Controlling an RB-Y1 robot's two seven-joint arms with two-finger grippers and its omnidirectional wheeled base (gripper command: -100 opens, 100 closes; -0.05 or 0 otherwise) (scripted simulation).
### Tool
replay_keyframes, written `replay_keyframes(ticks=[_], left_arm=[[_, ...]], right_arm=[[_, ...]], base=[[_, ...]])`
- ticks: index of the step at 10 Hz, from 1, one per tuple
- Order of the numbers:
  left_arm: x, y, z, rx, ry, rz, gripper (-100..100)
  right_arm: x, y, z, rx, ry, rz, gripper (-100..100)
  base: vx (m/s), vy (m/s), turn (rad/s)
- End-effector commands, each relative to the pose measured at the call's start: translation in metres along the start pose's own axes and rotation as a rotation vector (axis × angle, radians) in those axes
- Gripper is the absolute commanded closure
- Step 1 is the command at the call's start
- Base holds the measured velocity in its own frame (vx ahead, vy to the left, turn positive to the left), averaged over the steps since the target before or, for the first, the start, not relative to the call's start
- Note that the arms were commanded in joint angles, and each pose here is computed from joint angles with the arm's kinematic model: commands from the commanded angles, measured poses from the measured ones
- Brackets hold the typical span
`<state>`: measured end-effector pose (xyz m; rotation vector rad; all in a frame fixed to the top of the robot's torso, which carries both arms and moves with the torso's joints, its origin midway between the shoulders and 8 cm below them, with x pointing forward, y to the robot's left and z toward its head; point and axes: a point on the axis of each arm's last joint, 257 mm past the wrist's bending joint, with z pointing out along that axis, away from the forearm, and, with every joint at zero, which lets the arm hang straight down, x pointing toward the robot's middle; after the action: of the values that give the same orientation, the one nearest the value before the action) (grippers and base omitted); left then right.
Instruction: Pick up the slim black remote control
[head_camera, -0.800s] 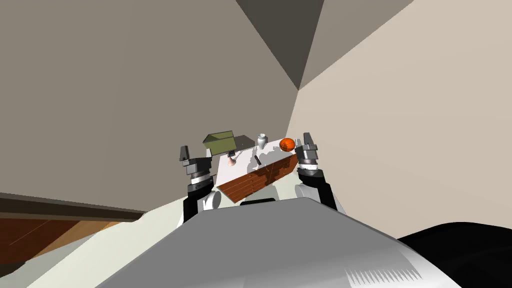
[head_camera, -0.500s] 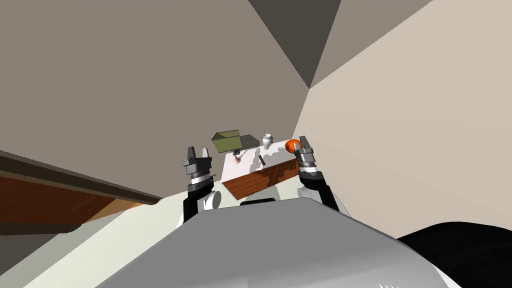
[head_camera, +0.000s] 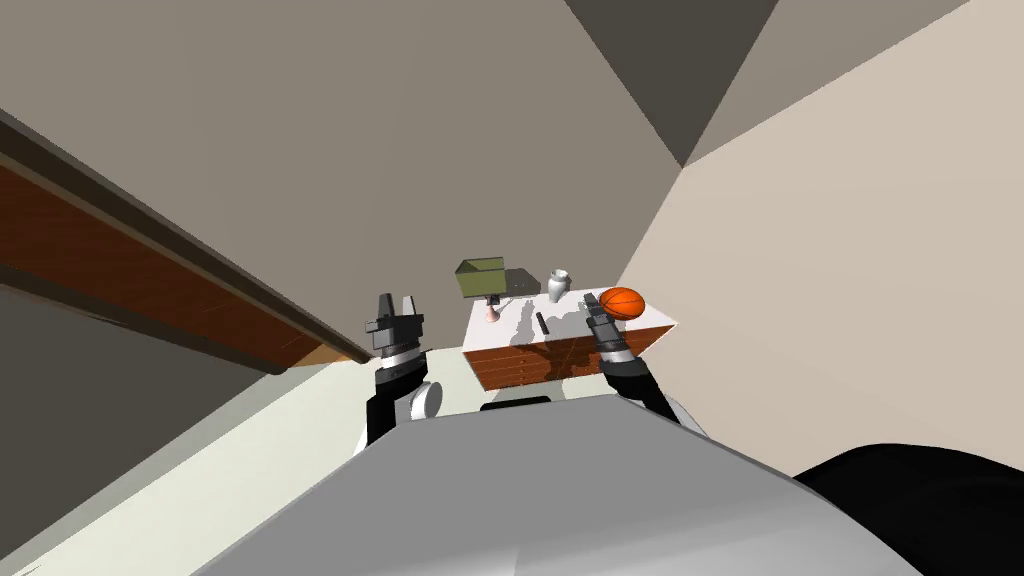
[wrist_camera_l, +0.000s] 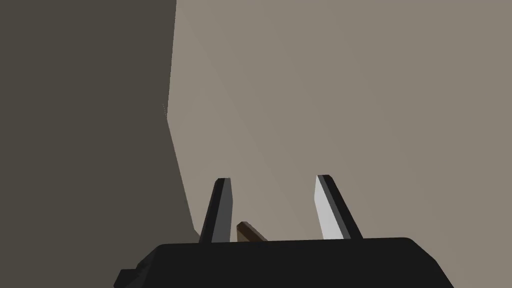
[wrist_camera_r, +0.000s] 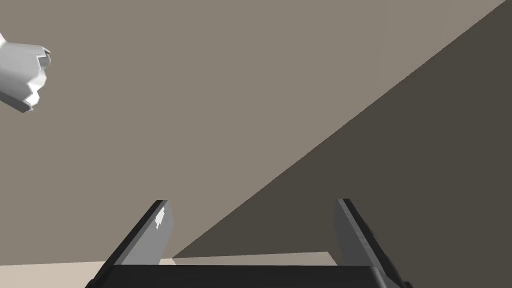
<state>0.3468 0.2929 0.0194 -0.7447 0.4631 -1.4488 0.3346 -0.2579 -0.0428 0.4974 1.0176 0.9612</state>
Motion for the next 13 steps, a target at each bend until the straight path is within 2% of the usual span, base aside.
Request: replay_keyframes(ticks=[1,3,4,5,6,7,8,9,10,11,12,13], left_arm=[[0.000,0.000,0.000,0.000,0.000,0.000,0],[0.000,0.000,0.000,0.000,0.000,0.000,0],[0.000,0.000,0.000,0.000,0.000,0.000,0],[0.000,0.000,0.000,0.000,0.000,0.000,0],[0.000,0.000,0.000,0.000,0.000,0.000,0],[0.000,0.000,0.000,0.000,0.000,0.000,0],[0.000,0.000,0.000,0.000,0.000,0.000,0],[0.000,0.000,0.000,0.000,0.000,0.000,0],[0.000,0.000,0.000,0.000,0.000,0.000,0],[0.000,0.000,0.000,0.000,0.000,0.000,0],[0.000,0.000,0.000,0.000,0.000,0.000,0],[0.000,0.000,0.000,0.000,0.000,0.000,0]], right_arm=[[0.014,-0.013,-0.012,0.032,0.058,-0.056,-100],[0.035,-0.036,-0.039,0.083,0.157,-0.137,-100],[0.036,-0.036,-0.040,0.080,0.167,-0.150,-100],[0.047,-0.048,-0.056,0.101,0.226,-0.196,-100],[0.047,-0.048,-0.056,0.101,0.226,-0.196,-100],[0.059,-0.059,-0.073,0.121,0.287,-0.242,-100],[0.059,-0.059,-0.073,0.121,0.287,-0.242,-100],[0.069,-0.070,-0.092,0.140,0.350,-0.288,-100],[0.069,-0.070,-0.092,0.140,0.350,-0.288,-100],[0.080,-0.081,-0.112,0.156,0.414,-0.333,-100],[0.080,-0.081,-0.112,0.156,0.414,-0.333,-100],[0.090,-0.091,-0.133,0.169,0.480,-0.377,-100]], base=[[0.012,0.000,0.506],[0.017,-0.002,0.408],[0.015,-0.010,0.348],[0.016,-0.010,0.415],[0.011,-0.012,0.278],[0.009,-0.011,0.364],[0.008,-0.014,0.338],[0.008,-0.017,0.345],[0.004,-0.018,0.274],[0.007,-0.020,0.394],[0.004,-0.020,0.354],[0.005,-0.027,0.444]])
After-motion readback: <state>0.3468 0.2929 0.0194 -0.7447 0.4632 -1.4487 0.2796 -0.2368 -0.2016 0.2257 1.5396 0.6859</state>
